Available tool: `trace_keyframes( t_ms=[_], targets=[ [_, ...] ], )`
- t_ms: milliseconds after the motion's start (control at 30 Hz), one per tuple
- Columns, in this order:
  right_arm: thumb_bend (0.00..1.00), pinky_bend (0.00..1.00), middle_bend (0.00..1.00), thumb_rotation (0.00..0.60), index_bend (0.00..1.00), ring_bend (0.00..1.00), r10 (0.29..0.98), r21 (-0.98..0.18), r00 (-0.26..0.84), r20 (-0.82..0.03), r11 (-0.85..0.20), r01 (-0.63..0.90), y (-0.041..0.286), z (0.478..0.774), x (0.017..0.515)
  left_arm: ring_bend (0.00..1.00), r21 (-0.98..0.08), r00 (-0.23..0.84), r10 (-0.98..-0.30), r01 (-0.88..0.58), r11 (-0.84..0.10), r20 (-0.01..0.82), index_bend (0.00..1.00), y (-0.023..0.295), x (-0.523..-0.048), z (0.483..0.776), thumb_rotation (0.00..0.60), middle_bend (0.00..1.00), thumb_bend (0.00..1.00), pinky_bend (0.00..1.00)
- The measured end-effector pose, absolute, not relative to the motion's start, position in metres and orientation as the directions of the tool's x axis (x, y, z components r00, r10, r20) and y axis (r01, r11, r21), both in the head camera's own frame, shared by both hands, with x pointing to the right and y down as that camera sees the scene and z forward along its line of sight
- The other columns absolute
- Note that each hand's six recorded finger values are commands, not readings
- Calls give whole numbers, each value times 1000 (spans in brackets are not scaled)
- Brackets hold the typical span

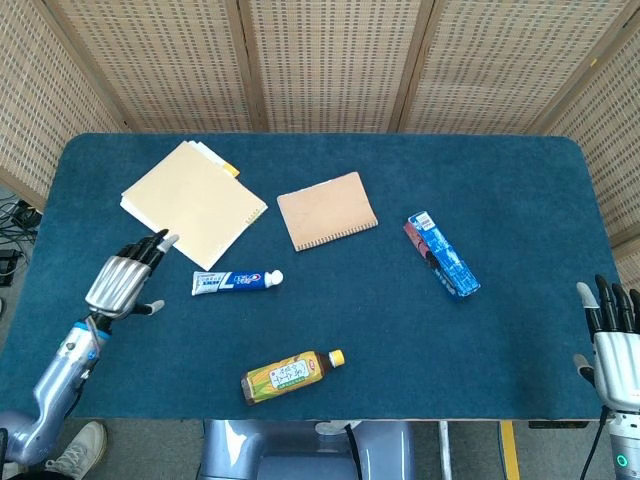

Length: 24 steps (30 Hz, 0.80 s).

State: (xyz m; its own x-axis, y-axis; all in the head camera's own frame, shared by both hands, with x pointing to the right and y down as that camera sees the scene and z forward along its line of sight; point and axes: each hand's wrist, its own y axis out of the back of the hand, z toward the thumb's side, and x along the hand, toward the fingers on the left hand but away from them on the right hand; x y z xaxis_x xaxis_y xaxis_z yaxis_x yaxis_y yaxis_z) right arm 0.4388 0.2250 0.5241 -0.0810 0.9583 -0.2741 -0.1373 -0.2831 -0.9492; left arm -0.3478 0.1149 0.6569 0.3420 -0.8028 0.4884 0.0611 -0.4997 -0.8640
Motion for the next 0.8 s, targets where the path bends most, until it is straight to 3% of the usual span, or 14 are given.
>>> trace_keyframes(
  t_ms=[167, 333, 800],
  targets=[
    [0, 0, 0, 600, 0, 0, 953, -943, -95, -287, -299, -146, 225, 527, 442, 172, -845, 375, -765, 117, -522, 524, 99, 101, -321, 690, 600, 91, 164, 253],
    [0, 0, 0, 600, 0, 0, 953, -943, -99, -285, -298, -150, 225, 526, 442, 225, -825, 393, -732, 156, -543, 556, 139, 97, -300, 713, 600, 128, 210, 253],
    [0, 0, 0, 600, 0, 0, 951, -939, -101, -293, -306, -159, 225, 529, 443, 280, -790, 416, -679, 211, -575, 605, 226, 100, -270, 739, 600, 195, 277, 304]
  ],
)
